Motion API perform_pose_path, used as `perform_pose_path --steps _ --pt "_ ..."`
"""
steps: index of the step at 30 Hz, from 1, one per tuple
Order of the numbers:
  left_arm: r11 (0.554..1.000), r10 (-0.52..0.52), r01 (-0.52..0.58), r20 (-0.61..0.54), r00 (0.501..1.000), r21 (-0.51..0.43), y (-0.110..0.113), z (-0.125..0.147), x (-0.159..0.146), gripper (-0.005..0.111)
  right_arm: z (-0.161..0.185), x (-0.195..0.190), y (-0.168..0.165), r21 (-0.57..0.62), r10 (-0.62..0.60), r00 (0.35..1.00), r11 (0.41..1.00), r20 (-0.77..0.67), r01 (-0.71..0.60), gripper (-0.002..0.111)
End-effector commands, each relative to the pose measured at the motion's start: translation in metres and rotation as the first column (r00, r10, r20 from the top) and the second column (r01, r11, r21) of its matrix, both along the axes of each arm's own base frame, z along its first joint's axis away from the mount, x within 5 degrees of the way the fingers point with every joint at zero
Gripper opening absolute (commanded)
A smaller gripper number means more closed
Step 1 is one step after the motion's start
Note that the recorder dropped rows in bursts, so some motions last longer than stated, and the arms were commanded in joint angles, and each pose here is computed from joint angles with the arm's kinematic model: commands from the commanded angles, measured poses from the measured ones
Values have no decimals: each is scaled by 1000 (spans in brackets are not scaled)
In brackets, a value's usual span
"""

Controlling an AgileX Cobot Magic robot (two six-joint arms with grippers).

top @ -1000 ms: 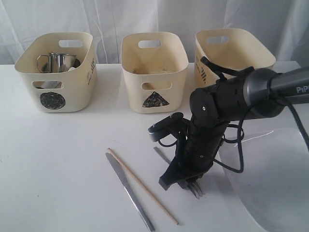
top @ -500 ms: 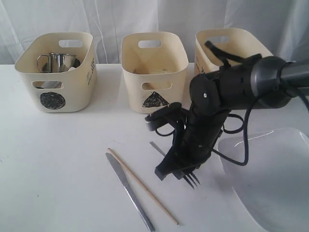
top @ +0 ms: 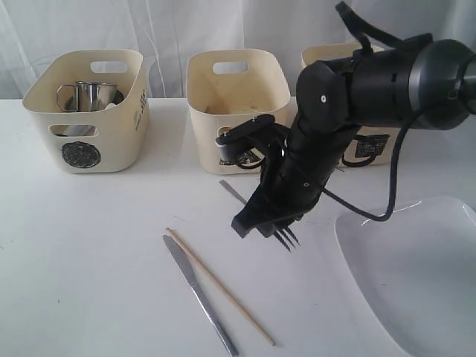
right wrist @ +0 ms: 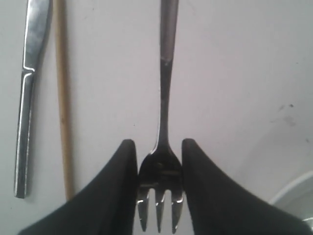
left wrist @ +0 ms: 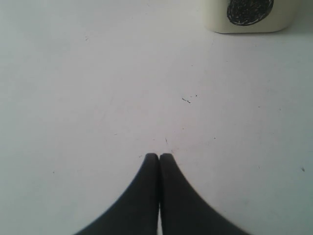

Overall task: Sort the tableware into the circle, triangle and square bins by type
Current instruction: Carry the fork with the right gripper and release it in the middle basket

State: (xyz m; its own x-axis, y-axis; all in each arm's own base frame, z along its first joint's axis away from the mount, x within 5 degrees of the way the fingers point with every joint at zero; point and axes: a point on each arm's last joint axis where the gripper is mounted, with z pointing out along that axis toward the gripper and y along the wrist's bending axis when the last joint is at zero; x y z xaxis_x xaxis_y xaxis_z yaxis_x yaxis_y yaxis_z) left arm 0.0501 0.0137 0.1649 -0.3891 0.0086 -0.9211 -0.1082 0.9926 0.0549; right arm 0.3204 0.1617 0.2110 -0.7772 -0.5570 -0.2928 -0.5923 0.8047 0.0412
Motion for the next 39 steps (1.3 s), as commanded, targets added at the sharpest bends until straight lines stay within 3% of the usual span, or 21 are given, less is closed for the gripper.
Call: perform_pose_path --steps 1,8,20,39 --pt "1000 4 -4 -2 1000 -1 0 -2 0 0 21 8 0 37 24 999 999 43 -25 0" --pt "1000 4 -4 -2 1000 -1 0 -2 0 0 42 11 5 60 53 998 997 29 -54 0" --pt "1000 4 -4 -2 1000 -1 0 -2 0 0 81 29 16 170 13 981 984 196 -47 0" --pt "1000 4 -4 -2 1000 -1 0 -2 0 0 104 50 21 262 -77 900 964 430 -43 0"
